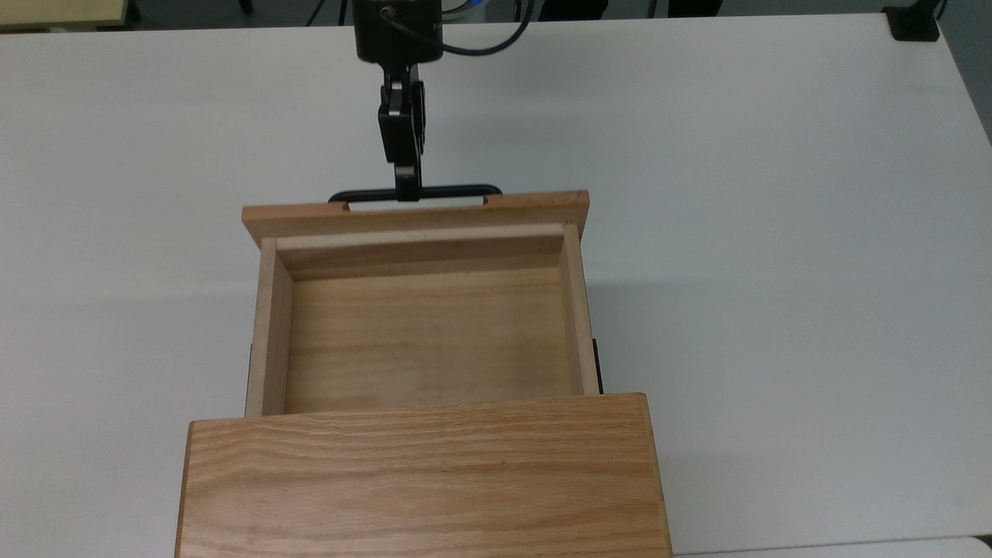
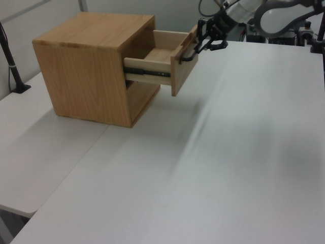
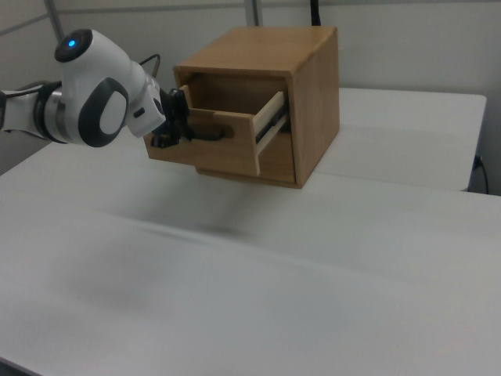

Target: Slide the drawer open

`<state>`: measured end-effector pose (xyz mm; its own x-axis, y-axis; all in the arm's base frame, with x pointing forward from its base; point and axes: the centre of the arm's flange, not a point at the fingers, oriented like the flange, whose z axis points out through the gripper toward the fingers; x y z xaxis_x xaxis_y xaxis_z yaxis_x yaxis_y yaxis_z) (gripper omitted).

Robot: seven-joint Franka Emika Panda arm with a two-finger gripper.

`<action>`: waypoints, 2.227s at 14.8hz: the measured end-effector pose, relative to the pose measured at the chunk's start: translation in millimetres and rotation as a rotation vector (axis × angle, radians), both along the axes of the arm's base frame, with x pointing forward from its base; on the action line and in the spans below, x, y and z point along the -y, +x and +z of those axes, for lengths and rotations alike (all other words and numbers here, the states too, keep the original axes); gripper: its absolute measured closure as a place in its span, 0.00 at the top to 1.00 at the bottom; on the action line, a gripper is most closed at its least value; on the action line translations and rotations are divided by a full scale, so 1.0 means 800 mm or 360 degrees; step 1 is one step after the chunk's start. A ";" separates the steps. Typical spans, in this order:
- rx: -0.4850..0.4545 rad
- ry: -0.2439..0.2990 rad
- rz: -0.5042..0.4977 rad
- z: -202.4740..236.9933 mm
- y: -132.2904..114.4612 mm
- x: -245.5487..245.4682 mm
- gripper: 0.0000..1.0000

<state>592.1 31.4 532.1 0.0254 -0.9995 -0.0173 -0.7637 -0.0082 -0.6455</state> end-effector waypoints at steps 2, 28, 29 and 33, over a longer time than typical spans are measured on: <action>-0.0083 -0.0002 -0.0005 0.005 -0.010 0.001 0.15; -0.0880 -0.0723 0.1676 0.121 -0.076 -0.034 1.00; -0.0887 -0.0774 0.1858 0.124 -0.080 -0.037 1.00; -0.0945 -0.0908 0.2447 0.119 -0.094 -0.033 1.00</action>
